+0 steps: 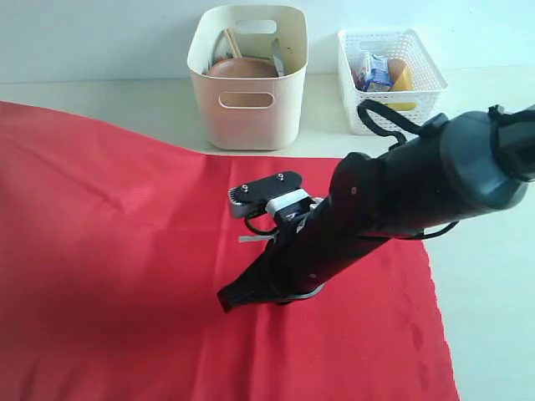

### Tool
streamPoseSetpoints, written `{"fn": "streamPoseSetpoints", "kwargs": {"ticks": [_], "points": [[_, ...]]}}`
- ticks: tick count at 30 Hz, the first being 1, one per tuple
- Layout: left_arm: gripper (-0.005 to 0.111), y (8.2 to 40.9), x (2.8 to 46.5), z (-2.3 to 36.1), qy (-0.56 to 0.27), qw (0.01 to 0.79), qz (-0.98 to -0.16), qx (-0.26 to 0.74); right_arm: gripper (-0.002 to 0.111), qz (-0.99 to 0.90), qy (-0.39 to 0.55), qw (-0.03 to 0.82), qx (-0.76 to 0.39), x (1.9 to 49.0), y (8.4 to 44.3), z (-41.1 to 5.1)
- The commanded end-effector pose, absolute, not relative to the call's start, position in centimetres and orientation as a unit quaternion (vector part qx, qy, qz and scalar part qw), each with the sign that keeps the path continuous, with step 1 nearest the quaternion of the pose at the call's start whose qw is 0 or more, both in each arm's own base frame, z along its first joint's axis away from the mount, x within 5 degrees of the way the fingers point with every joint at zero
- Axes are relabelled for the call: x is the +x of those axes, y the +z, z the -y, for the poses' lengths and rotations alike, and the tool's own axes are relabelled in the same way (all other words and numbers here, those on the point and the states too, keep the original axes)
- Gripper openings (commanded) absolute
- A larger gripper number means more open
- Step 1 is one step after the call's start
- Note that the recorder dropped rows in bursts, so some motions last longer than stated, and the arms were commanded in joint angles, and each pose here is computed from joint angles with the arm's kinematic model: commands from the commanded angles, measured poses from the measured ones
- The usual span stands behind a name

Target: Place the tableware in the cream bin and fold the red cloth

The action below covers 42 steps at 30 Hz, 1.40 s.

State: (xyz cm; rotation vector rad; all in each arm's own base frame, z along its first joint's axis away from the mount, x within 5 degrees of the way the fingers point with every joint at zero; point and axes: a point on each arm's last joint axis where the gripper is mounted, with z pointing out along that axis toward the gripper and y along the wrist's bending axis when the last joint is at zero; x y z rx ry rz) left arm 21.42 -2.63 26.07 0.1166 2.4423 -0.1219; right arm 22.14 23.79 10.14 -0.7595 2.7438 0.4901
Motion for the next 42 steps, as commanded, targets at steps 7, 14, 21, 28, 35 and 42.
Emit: {"fn": "streamPoseSetpoints", "kwargs": {"ticks": [7,14,21,28,35,42], "points": [[0.000,26.6,20.5,6.4,-0.084,0.334,-0.930,0.126,0.000,-0.915,0.207,0.199,-0.284,21.5,16.2,-23.5],[0.000,27.5,20.1,10.2,-0.133,0.335,-0.917,0.171,0.000,-0.888,0.215,0.312,-0.260,22.1,23.5,-20.0],[0.000,26.2,20.6,20.2,-0.204,0.304,-0.888,0.278,0.000,-0.856,0.141,0.458,-0.195,20.0,32.4,-11.9],[0.000,25.5,21.2,30.7,-0.259,0.276,-0.864,0.331,0.000,-0.873,0.057,0.458,-0.160,16.6,34.4,-7.8],[0.006,21.6,22.9,37.1,-0.259,0.239,-0.867,0.354,0.000,-0.878,0.025,0.459,-0.136,16.5,34.5,-6.9],[0.105,21.6,21.9,39.7,-0.285,0.217,-0.851,0.385,0.000,-0.875,0.014,0.464,-0.140,16.5,34.6,-6.8]]}}
